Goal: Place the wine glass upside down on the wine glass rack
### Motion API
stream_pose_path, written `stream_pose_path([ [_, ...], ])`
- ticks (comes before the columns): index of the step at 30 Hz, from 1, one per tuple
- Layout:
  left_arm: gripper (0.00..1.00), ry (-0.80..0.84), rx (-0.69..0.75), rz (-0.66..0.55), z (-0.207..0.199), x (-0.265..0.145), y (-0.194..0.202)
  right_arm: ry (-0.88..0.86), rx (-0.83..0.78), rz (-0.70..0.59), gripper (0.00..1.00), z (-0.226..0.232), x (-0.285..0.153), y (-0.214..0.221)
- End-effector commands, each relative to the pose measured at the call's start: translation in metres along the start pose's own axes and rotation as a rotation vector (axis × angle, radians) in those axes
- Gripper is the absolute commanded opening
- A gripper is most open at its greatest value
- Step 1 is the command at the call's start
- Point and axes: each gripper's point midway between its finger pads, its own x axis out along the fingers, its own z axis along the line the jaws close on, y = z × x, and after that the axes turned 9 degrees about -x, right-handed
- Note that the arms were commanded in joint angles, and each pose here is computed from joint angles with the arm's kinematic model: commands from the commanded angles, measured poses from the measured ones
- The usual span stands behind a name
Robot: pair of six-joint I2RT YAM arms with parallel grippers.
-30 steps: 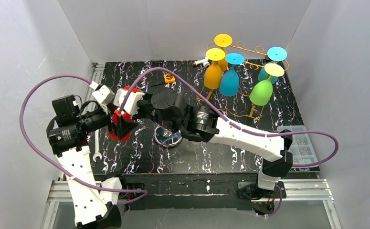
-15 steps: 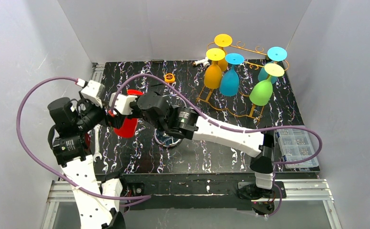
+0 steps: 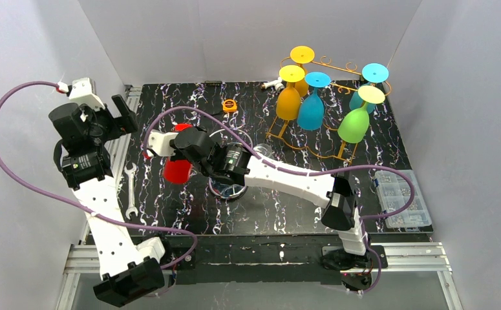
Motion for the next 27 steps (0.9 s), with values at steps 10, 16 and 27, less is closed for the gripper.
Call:
stream_pose_path([
  [10, 0.98, -0.104, -0.051, 0.042, 0.025, 0.006, -0.011, 0.131, -0.02, 0.035, 0.03, -0.034, -0.006, 0.002],
  [16, 0.98, -0.108, -0.053, 0.073, 0.027, 0.008, -0.006, 0.12, -0.027, 0.058, 0.02, -0.027, -0.01, 0.011],
  [27, 0.98, -0.063, -0.067, 0.086, 0.019, 0.01, -0.003, 0.147, -0.066, 0.102, 0.02, -0.027, -0.019, 0.019],
])
